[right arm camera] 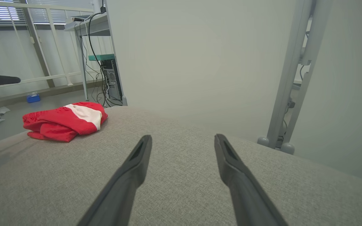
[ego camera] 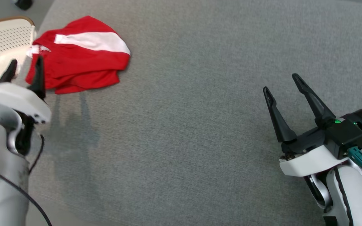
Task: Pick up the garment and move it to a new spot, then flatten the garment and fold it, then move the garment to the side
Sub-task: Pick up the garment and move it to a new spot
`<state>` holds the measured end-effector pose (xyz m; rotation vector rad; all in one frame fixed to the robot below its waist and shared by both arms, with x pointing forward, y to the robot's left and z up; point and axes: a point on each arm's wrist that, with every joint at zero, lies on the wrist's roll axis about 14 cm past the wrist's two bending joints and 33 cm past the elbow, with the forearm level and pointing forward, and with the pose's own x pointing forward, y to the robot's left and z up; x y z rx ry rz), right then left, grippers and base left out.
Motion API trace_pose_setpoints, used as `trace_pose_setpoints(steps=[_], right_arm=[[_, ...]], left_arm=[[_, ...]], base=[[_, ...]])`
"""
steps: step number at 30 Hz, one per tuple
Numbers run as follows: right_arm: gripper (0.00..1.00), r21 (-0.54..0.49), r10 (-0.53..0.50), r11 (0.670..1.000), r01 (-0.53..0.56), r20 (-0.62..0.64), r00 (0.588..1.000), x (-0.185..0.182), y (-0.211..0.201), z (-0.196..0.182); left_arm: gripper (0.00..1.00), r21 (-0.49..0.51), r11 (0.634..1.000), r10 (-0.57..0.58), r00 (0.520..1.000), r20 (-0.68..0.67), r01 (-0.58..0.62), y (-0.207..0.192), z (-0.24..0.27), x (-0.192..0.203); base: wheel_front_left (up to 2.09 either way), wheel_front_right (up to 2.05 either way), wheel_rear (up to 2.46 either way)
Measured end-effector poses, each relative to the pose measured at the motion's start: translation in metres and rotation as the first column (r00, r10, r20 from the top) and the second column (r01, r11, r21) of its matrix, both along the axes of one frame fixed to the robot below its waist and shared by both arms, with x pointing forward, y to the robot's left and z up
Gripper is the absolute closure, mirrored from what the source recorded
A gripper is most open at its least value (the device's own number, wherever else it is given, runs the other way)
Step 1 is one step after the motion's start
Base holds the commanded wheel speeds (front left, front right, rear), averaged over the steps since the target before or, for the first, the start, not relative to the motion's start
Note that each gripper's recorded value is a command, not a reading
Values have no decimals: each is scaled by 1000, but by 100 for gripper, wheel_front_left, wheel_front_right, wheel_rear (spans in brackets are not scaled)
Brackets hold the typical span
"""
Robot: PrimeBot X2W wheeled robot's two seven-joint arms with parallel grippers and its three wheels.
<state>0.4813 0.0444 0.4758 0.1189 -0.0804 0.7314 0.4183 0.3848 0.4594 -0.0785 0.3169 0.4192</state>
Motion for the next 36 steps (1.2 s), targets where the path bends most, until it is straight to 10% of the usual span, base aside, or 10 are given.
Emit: trace_pose_setpoints(steps=[21,24,36], right_arm=[[0,-41,-68,997,65,-95,993,17,-35,-56],[0,-39,-70,997,66,-94,993,17,-35,-55],[0,-28,-71,997,69,-69,995,12,-31,-39]], left_arm=[[0,-190,982,-91,843,-530,-14,0,-99,56],[96,-212,977,-94,825,-558,-32,-2,-105,53],[100,-129,992,-41,937,-347,-5,12,-59,72]], base=[[0,0,0],[0,0,0],[0,0,0]])
